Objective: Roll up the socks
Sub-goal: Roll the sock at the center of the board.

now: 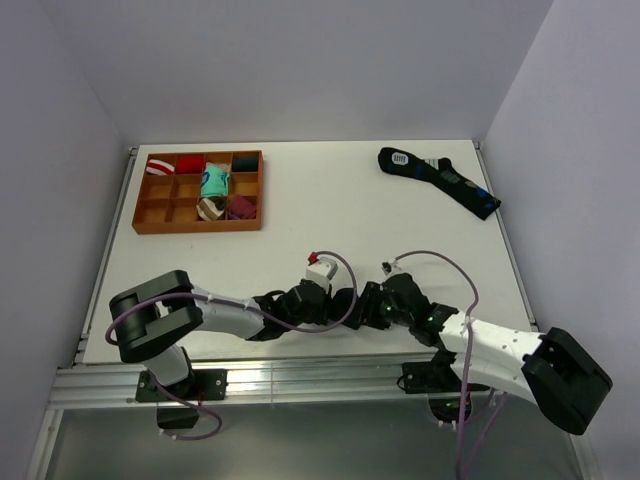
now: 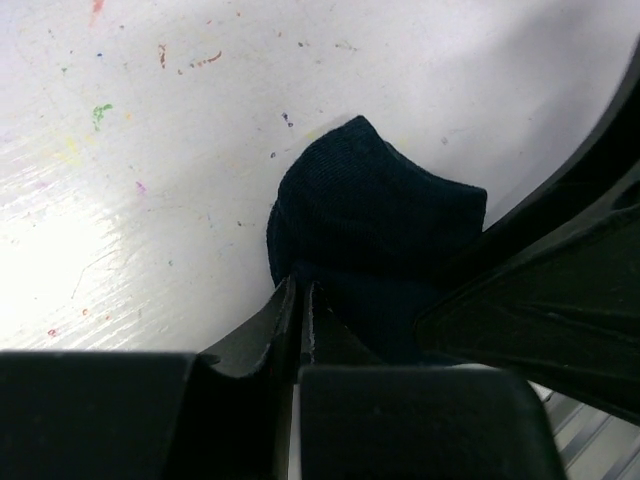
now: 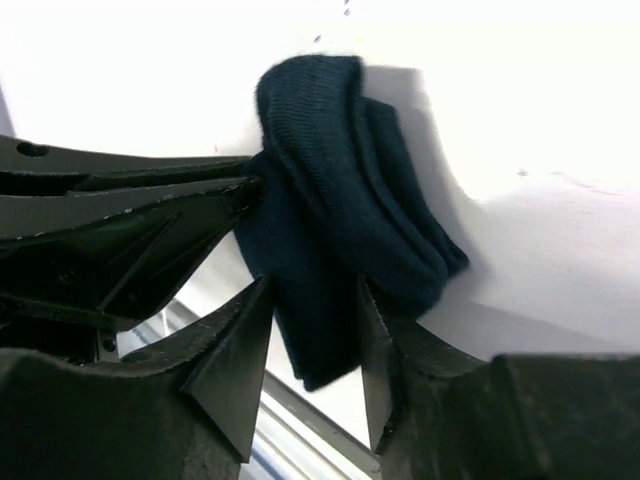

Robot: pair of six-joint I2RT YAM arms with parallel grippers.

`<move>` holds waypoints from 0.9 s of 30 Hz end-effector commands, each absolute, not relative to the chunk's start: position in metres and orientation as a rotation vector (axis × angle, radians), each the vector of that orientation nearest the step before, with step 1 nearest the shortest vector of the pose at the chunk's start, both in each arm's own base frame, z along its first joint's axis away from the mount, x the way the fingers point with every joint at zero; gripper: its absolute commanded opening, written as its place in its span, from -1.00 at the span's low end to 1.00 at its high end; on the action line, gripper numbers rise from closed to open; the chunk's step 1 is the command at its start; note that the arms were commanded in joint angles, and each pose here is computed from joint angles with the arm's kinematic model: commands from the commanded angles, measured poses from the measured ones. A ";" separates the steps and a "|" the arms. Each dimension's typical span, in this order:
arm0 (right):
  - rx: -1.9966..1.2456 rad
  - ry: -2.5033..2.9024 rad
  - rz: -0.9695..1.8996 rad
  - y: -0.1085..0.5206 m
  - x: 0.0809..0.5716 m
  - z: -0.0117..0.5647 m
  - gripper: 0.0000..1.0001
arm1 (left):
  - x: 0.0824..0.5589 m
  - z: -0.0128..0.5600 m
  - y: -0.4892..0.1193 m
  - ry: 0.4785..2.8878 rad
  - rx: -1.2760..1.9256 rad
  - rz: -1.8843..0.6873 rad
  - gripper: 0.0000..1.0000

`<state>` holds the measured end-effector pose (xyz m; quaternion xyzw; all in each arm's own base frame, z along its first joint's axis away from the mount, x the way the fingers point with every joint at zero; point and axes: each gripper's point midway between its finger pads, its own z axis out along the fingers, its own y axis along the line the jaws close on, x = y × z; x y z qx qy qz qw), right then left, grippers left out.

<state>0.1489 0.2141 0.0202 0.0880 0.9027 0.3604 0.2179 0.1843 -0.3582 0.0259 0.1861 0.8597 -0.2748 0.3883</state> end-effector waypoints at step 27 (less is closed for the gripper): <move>-0.058 2.109 0.855 0.229 0.164 0.073 -0.08 | 0.181 0.023 -0.335 2.331 0.671 -0.389 -0.99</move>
